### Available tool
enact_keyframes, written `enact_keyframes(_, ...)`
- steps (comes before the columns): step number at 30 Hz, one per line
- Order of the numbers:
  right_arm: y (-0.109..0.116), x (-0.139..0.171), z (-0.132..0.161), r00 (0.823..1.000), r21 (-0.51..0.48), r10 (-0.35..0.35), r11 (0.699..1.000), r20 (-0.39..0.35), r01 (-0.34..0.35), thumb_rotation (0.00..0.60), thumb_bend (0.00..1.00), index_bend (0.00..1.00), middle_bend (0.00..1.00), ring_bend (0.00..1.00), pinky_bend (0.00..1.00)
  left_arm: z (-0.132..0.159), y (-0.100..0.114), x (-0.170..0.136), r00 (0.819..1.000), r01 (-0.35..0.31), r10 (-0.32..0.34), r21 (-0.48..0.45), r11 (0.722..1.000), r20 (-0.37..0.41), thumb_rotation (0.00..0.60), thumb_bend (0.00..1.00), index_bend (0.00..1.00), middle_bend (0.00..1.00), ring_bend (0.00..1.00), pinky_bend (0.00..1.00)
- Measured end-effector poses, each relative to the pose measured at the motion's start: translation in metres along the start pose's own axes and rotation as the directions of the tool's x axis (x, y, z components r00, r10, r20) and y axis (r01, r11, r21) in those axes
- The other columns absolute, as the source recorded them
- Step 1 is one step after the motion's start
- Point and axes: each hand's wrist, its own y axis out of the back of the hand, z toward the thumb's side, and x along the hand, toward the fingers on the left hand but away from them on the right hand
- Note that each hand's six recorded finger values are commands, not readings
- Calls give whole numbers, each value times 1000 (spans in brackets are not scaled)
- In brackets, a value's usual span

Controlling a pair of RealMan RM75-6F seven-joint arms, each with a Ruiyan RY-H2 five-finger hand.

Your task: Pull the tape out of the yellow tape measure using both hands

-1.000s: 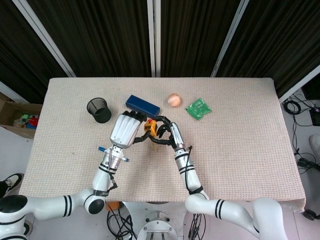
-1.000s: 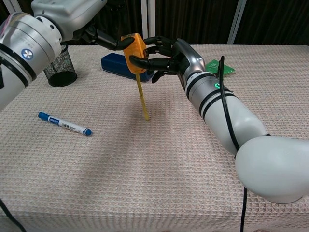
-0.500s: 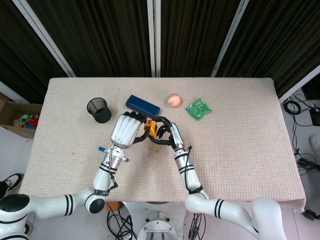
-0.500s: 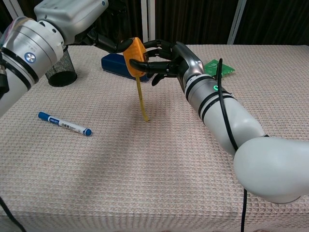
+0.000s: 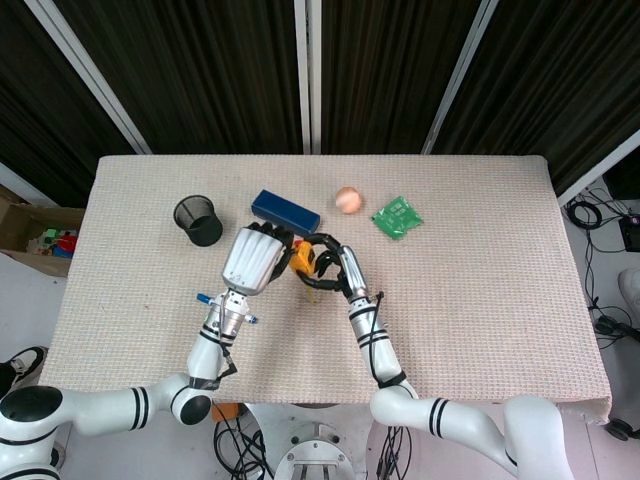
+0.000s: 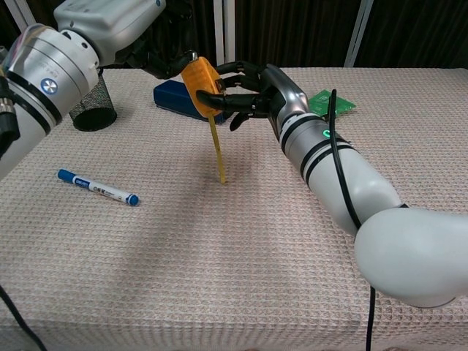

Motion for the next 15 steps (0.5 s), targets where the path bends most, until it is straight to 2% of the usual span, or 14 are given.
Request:
enact_keyframes(8, 1, 0, 1, 1000, 3, 0, 1000, -2, 0, 600, 364, 769, 650, 581, 652, 0, 3, -1, 1000, -18, 18, -10, 1000, 7, 600, 450, 610, 615, 577, 675)
enact_keyframes(15, 5, 0, -3, 1000, 10, -9, 1000, 6, 9, 600, 365, 770, 650, 581, 651, -3, 14, 0, 998, -69, 69, -34, 997, -2, 600, 457, 628, 632, 595, 690)
